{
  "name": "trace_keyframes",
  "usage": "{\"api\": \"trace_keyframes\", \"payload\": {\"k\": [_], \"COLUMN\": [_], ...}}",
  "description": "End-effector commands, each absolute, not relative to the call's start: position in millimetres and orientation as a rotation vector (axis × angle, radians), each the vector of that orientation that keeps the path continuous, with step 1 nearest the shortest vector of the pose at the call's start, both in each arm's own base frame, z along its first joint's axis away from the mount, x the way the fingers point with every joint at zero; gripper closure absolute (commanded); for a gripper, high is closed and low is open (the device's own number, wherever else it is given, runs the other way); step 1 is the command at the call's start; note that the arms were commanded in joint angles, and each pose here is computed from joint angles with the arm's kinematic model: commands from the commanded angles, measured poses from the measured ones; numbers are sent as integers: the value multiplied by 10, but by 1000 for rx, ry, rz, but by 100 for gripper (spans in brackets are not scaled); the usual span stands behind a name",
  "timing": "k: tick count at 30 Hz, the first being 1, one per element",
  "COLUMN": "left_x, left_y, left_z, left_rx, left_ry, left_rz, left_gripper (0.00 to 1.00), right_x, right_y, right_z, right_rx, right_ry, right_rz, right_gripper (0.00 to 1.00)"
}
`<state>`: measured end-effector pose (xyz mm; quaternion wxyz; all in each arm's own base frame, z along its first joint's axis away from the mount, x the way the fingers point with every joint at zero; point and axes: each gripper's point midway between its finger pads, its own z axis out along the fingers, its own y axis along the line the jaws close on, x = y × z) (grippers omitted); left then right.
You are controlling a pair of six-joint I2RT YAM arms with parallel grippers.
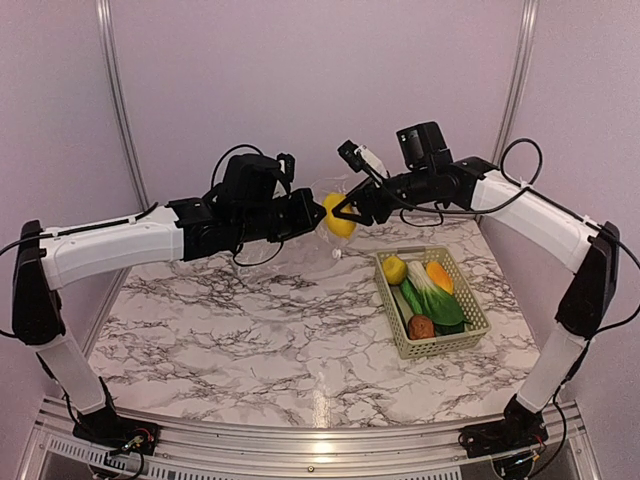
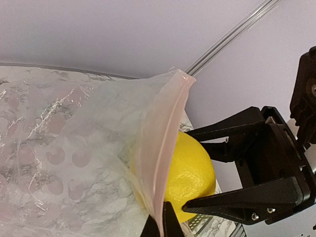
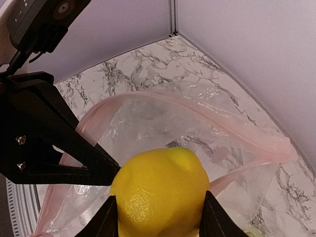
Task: Place the food in the zip-top bag and seal the zipper
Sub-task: Place the fake fruit in the zipper food storage bag.
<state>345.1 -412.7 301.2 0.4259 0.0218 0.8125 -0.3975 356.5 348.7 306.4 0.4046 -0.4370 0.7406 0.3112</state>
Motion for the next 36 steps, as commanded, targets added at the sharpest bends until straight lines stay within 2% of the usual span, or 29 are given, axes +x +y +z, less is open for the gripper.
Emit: {"api": "trace_keyframes", "payload": {"k": [1, 7, 12, 17, 19, 22, 24, 36], "left_x": [3492, 3467, 3447, 3463, 3479, 3493, 3508, 3506], "left_y": [-4188, -4175, -4151, -4170, -4174, -4176, -4163, -3896], "left_z": [2966, 2867, 2902, 2802, 2730, 2638, 2606, 2494], "left_rx": [68, 88, 100, 103, 104, 100, 94, 101], "left_ry": [2062, 2103, 2080, 2108, 2129, 2158, 2166, 2207], "left_rz": [-986, -954, -962, -941, -920, -901, -897, -938], "left_gripper": [100, 100, 100, 100, 100, 100, 100, 100], "right_x": [3441, 3655, 3816, 3738, 3617, 3380, 3309, 3163], "right_y": [3629, 3689, 3602, 3669, 3773, 3892, 3897, 3391], "right_z": [3167, 3274, 3012, 2940, 3080, 3282, 3343, 3741], "right_rx": [-1153, -1123, -1107, -1137, -1170, -1258, -1299, -1377], "right_ry": [1820, 1796, 1863, 1871, 1825, 1736, 1705, 1572], "right_rz": [739, 634, 494, 536, 645, 803, 821, 674], "right_gripper": [53, 52, 54, 49, 43, 16, 3, 3]}}
